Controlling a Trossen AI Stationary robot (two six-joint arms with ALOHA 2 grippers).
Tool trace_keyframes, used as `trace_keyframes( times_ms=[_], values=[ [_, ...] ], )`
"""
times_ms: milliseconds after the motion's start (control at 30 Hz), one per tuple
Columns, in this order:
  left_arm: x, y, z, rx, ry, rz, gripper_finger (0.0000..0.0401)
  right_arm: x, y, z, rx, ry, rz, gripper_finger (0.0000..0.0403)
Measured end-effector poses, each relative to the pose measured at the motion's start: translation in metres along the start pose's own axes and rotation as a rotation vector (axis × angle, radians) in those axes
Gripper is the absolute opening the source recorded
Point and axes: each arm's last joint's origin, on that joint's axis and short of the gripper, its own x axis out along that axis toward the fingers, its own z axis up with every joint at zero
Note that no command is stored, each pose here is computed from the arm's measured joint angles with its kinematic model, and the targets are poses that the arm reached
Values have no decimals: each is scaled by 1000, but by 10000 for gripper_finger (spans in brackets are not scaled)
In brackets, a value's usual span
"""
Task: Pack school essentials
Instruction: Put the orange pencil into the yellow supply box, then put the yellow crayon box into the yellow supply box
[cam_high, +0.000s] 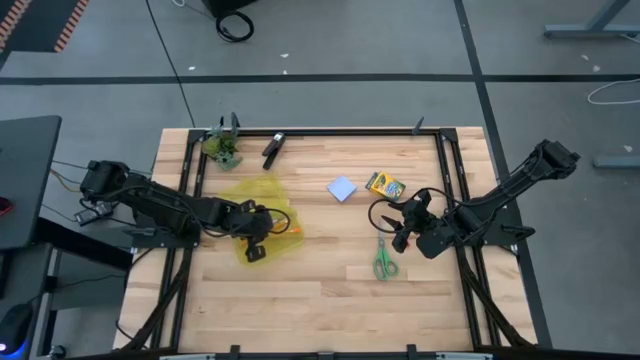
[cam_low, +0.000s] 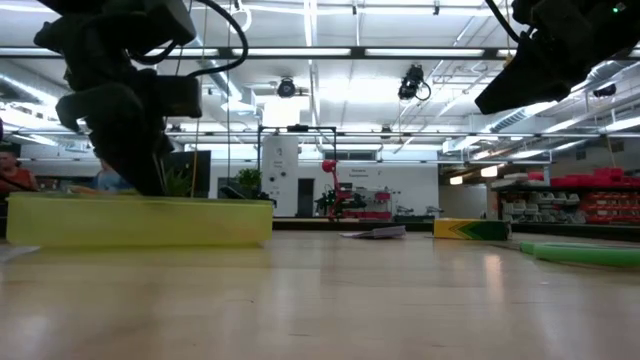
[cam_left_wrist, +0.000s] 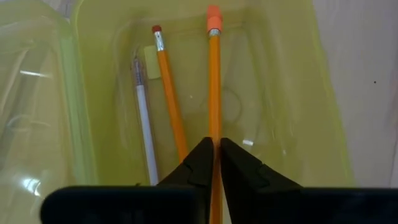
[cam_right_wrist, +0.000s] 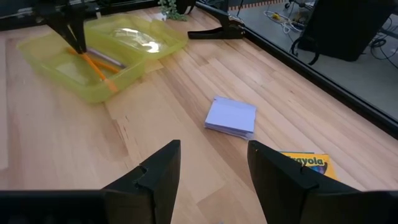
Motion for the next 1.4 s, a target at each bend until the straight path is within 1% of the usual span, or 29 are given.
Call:
trace_keyframes(
  times_ms=[267,433,600,733,833,967,1067,1233,1400],
  values=[
    [0,2,-3,38,32,21,81,0,0,0,6,-3,3,193],
    [0,1,-2,52,15,15,97,0,2,2,25,2,33,193],
    [0,0,1,59,-7,6,93,0,3,2,66,2,36,193],
    [0,0,1,58,-17,10,82,5,8,-3,69,18,24,193],
    [0,1,2,58,-30,39,79,12,14,-10,55,41,-2,193],
    [0,0,3,68,-40,39,84,23,16,-18,68,54,-64,193],
    [0,0,3,68,-42,38,94,33,14,-19,89,93,-88,193],
    [0,0,4,66,-50,35,102,50,3,-16,104,208,-86,200],
    [0,-1,6,83,-72,27,103,69,-16,-9,83,298,-104,227]
  ],
)
